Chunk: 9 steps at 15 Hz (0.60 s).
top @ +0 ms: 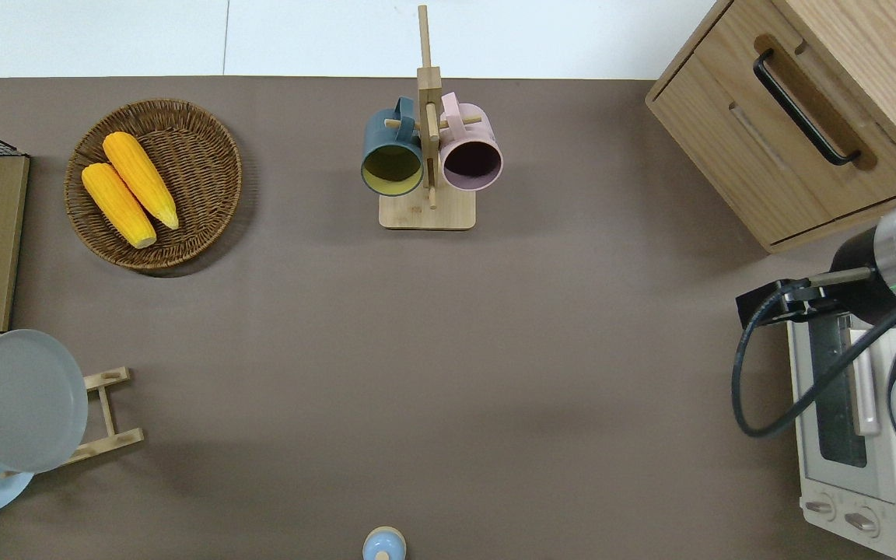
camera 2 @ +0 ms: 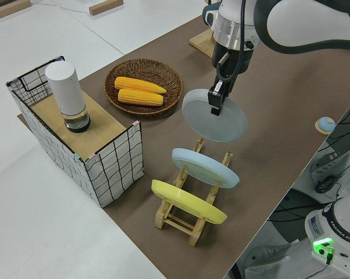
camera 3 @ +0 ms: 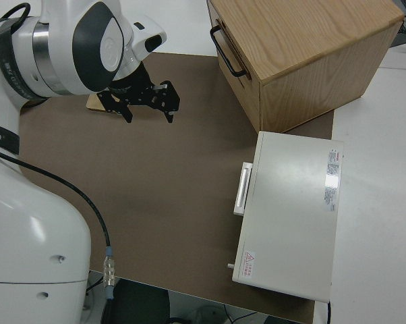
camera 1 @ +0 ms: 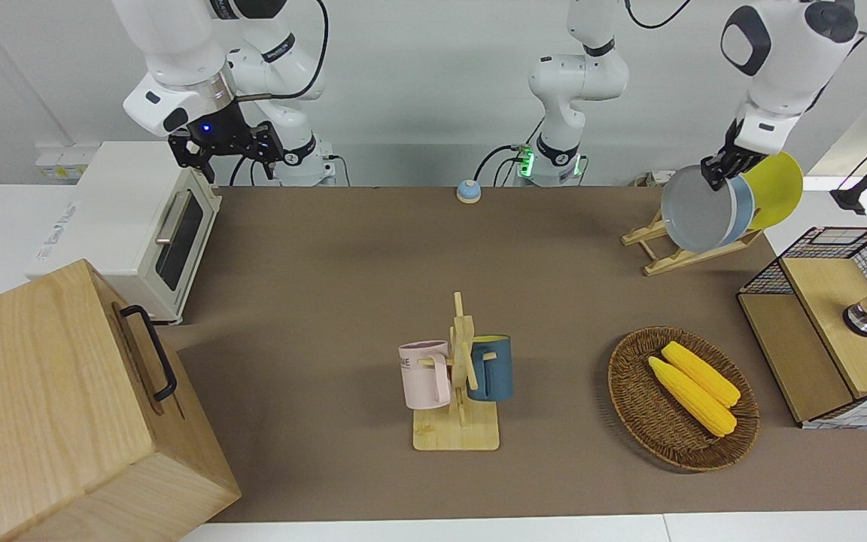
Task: Pick gray plate from low plate rack and place it on table with left arm
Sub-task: 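Carry the gray plate with the left gripper away from the rack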
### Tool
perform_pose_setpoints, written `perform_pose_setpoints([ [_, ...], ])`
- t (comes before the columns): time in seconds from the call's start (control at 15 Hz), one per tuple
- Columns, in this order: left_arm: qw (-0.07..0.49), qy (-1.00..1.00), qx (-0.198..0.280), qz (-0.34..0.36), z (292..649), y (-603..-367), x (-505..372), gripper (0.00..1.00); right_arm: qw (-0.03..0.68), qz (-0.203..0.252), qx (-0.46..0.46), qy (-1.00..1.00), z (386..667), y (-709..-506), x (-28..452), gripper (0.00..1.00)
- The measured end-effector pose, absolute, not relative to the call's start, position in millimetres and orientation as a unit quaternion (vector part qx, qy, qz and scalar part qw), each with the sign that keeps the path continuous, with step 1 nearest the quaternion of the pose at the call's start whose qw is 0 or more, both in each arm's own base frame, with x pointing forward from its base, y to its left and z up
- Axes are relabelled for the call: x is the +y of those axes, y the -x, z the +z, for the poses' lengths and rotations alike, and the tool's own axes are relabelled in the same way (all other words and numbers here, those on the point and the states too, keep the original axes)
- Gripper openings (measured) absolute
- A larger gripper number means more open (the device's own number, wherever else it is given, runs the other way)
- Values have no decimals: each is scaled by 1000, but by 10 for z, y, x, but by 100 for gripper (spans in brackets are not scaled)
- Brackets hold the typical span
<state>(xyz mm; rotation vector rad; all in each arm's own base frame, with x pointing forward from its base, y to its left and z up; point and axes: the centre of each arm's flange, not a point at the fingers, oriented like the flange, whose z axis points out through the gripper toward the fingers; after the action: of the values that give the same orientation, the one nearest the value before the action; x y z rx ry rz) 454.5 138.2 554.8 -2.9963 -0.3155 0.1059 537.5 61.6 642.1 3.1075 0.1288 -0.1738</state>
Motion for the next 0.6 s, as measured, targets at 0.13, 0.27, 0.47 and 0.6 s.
perform_pose_setpoints([
  [0.13,63,992,-105,29,5798,-4542,1351,12,13,-56,41,-997,6421,-5375,616,99],
  [0.27,40,993,-105,22,5963,-4551,1253,12,13,-56,41,-997,6421,-5375,616,99],
  [0.47,-7,995,-100,23,5985,-4594,1041,12,13,-56,41,-997,6421,-5375,616,99],
  [0.6,-40,993,-100,39,5865,-4671,871,12,13,-56,41,-997,6421,-5375,616,99],
])
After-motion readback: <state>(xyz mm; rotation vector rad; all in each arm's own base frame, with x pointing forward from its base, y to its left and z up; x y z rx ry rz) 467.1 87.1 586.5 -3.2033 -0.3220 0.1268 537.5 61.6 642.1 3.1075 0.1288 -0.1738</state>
